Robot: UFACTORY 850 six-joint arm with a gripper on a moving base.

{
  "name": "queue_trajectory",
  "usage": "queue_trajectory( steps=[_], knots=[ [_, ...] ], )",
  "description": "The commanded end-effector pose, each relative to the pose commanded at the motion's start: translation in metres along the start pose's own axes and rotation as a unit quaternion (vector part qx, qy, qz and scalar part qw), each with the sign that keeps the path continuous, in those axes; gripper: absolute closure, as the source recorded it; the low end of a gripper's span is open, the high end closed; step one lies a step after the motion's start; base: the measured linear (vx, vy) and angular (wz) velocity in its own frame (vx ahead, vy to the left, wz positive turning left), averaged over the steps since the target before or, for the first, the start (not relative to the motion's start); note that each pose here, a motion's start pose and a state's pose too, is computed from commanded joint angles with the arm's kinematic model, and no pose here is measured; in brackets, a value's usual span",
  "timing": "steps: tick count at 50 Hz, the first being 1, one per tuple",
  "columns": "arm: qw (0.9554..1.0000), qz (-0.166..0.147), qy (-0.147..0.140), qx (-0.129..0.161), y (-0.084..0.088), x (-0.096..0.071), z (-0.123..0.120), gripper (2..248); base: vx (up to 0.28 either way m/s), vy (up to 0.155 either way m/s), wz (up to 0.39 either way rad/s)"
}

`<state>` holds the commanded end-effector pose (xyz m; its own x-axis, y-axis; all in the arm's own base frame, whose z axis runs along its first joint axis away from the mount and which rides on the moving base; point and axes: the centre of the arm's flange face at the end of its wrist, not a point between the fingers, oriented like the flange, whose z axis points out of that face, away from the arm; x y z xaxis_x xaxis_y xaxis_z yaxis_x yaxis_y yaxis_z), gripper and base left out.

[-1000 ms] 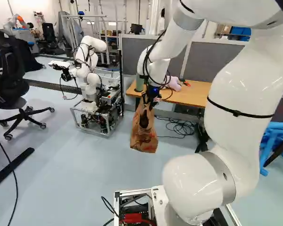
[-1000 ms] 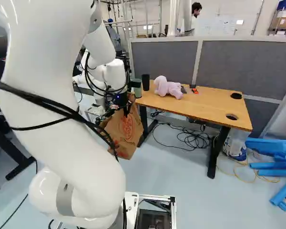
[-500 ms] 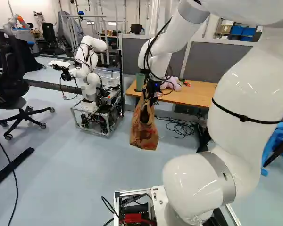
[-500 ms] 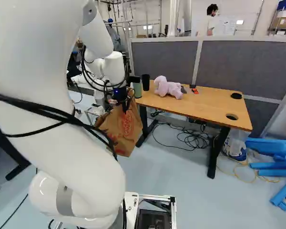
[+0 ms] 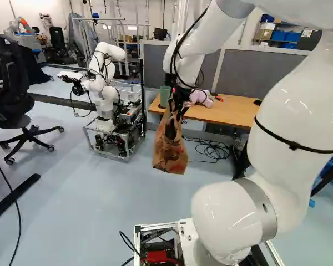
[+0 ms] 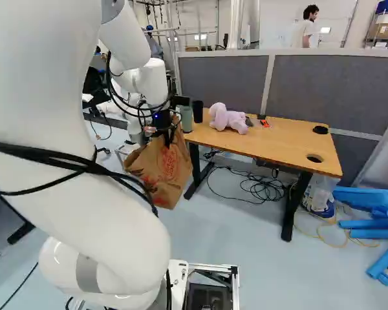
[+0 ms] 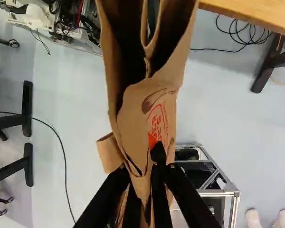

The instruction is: Pick up the bag on the ground and place it on the table

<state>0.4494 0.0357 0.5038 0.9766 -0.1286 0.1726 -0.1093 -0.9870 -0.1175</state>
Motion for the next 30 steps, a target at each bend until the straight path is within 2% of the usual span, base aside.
queue_trajectory(
  steps=[30],
  knots=[
    [0.9999, -0.003, -0.012, 0.004, -0.004, 0.005, -0.042, 229, 0.0, 0.0, 0.0]
  ],
)
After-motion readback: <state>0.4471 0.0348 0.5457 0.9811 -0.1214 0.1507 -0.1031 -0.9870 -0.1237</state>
